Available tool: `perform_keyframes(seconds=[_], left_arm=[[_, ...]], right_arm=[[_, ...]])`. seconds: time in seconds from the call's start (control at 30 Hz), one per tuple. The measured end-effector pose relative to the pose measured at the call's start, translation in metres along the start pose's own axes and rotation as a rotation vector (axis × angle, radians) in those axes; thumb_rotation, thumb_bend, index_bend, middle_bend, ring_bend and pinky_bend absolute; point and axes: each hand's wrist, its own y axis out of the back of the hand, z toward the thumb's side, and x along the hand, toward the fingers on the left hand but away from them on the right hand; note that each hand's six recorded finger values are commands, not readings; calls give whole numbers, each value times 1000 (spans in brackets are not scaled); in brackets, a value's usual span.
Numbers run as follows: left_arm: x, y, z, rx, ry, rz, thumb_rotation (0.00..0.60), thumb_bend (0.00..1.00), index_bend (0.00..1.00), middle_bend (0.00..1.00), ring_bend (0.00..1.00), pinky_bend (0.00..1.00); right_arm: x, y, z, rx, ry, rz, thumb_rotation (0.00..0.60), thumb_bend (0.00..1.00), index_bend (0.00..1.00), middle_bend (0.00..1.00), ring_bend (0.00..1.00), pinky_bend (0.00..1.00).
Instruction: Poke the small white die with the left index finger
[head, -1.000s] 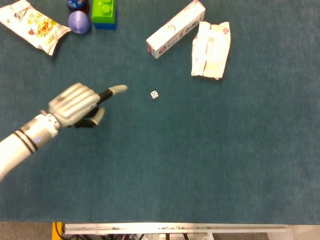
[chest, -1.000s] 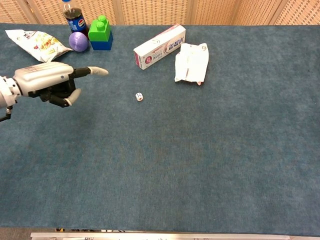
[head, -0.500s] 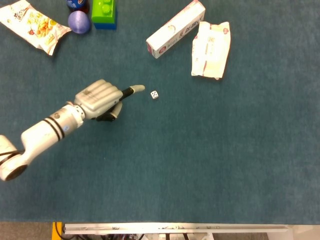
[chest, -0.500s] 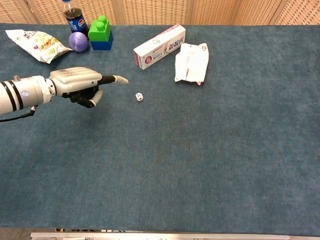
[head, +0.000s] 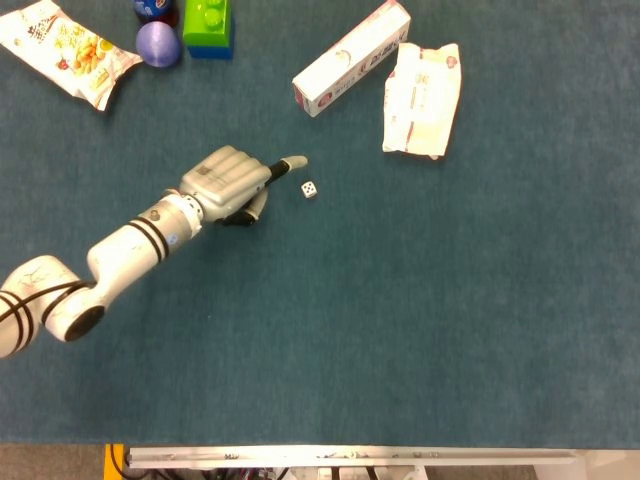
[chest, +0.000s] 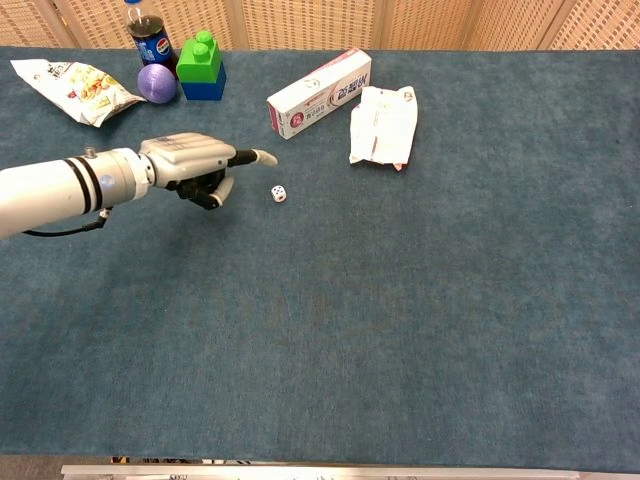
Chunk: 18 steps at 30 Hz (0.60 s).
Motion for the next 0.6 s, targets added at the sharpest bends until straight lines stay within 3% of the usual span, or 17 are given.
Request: perform_keyframes(seconds=[0.6], left_arm=[[15,-11,26,56,-12,-49,600,828,20,1000,1000,1000]], right_arm=[[1,-1,-8,-2,-18,4,600,325,256,362,300,326]])
